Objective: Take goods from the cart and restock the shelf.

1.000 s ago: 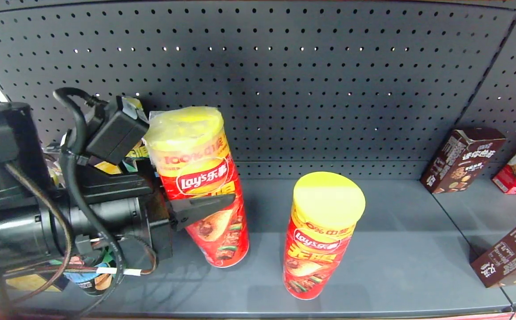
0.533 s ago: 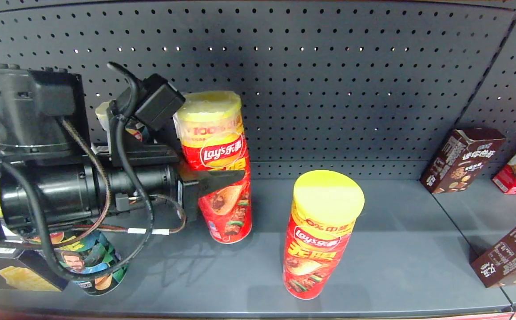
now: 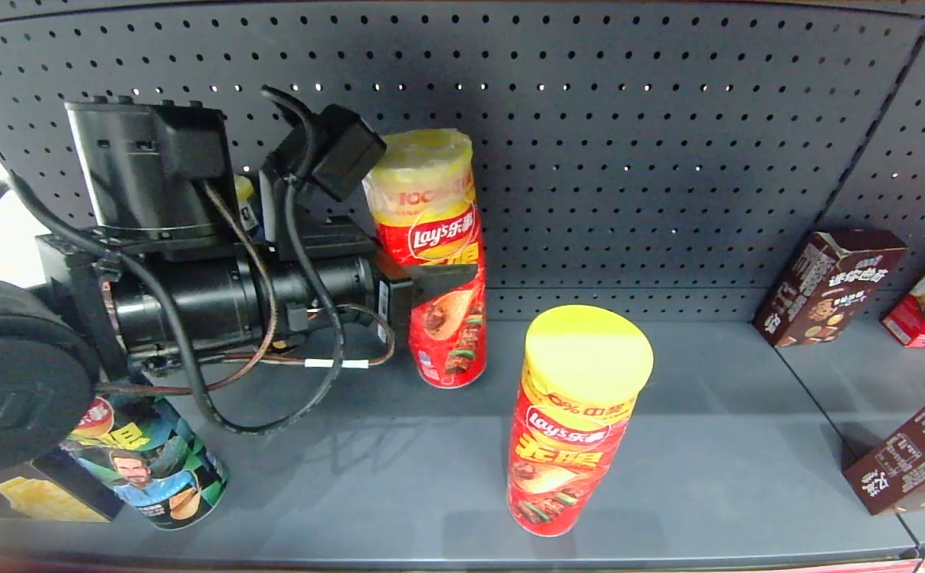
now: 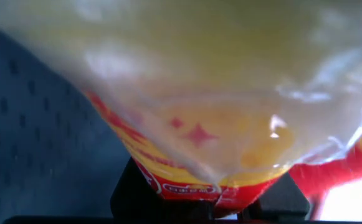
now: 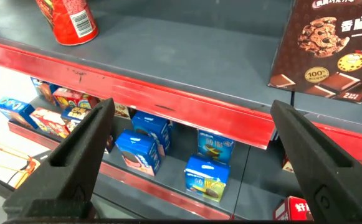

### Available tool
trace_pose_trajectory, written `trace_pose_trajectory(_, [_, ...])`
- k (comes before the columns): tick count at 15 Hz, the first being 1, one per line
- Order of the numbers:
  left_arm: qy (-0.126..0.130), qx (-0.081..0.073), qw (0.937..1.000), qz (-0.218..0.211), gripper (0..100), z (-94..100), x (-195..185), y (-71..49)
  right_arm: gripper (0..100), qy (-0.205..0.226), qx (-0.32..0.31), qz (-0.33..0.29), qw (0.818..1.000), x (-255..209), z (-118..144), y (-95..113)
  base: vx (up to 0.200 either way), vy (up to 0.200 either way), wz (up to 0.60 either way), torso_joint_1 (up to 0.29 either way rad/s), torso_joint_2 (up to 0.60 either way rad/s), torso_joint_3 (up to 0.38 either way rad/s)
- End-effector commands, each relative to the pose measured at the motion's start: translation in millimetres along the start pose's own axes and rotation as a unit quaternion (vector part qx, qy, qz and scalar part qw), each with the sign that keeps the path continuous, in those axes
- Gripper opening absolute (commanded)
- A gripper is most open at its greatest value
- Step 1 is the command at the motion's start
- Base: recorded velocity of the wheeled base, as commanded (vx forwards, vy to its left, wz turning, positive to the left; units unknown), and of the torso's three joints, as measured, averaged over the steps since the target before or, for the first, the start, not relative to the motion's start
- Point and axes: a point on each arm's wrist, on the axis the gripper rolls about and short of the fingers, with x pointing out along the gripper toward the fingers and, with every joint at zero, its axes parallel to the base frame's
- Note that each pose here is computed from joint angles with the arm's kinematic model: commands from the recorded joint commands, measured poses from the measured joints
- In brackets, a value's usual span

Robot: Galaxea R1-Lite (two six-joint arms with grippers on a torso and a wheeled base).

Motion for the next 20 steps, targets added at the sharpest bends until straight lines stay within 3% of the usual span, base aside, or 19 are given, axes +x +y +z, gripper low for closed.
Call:
trace_pose_trajectory(1, [0.015, -0.006, 0.9999, -0.003, 0, -14.3, 17, 3.7, 100, 0.0, 0.0, 0.001, 1.0, 0, 0, 0, 0.0, 0.0, 0.0, 0.0, 0.0, 0.0])
trace_pose_trajectory(10, [0.026, -0.008, 0.9996, -0.008, 0, -29.2, 54, 14.9, 100, 0.001, 0.0, 0.001, 1.0, 0, 0, 0, 0.0, 0.0, 0.0, 0.0, 0.0, 0.0])
trace_pose_trajectory(13, [0.027, 0.008, 0.9996, -0.008, 0, -30.4, 62, 18.4, 100, 0.001, 0.0, 0.001, 1.0, 0, 0, 0, 0.0, 0.0, 0.0, 0.0, 0.0, 0.0])
trace_pose_trajectory(20, [0.026, 0.008, 0.9996, -0.005, 0, -33.1, 74, 25.5, 100, 0.001, 0.0, 0.001, 1.0, 0, 0, 0, 0.0, 0.0, 0.0, 0.0, 0.0, 0.0])
